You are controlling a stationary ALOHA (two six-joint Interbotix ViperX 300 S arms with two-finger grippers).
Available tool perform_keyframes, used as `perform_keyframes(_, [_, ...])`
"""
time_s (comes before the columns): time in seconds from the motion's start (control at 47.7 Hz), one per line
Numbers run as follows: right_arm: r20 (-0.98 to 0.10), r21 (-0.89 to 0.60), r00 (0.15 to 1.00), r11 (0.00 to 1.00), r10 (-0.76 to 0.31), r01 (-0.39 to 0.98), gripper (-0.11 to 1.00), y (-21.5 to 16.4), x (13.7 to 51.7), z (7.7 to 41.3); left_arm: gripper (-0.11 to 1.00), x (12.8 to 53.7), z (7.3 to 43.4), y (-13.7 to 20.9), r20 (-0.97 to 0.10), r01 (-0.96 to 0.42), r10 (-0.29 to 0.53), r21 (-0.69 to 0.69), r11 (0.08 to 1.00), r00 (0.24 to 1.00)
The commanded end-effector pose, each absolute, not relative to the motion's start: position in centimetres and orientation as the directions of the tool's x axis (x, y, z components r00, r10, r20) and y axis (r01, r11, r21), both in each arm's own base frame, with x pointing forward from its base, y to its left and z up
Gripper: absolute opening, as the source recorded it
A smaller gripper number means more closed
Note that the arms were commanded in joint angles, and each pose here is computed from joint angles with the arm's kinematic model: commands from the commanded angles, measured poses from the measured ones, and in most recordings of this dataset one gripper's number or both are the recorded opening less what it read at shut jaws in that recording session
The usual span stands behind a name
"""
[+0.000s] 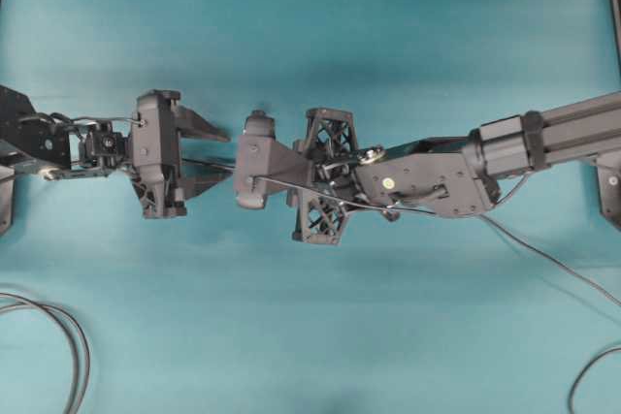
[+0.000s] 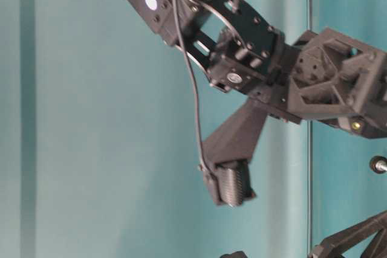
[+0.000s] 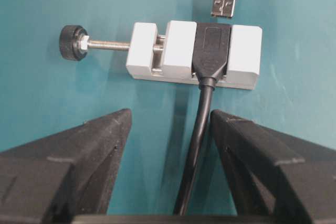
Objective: Insert the USB cable into the female connector supported by the left arm.
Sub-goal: 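Rotate and align the held plug with the clamped female socket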
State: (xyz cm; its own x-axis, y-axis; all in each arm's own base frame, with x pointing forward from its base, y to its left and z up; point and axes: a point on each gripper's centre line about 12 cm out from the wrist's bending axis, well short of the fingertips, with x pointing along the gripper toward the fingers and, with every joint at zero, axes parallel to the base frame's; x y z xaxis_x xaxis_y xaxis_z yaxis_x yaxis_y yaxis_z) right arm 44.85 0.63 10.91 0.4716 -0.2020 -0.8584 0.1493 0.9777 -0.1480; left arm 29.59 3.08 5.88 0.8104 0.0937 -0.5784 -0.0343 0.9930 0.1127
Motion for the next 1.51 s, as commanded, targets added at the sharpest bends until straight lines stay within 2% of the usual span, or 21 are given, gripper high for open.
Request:
perform_keyframes(0.0, [-0.826, -0.126, 0.532, 0.981, -0.188, 0.149, 0.22, 0.9, 45.0, 13.4, 0.78, 30.1, 6.4, 3.0, -0.558, -0.042, 0.093, 0.103, 0.994, 0.825])
perform_keyframes(1.489, [-0.805, -0.098, 0.572, 0.986, -0.158, 0.134, 0.22, 0.1, 45.6, 12.1, 0.78, 30.3, 6.5, 3.1, -0.553, -0.040, 0.093, 0.107, 0.993, 0.828])
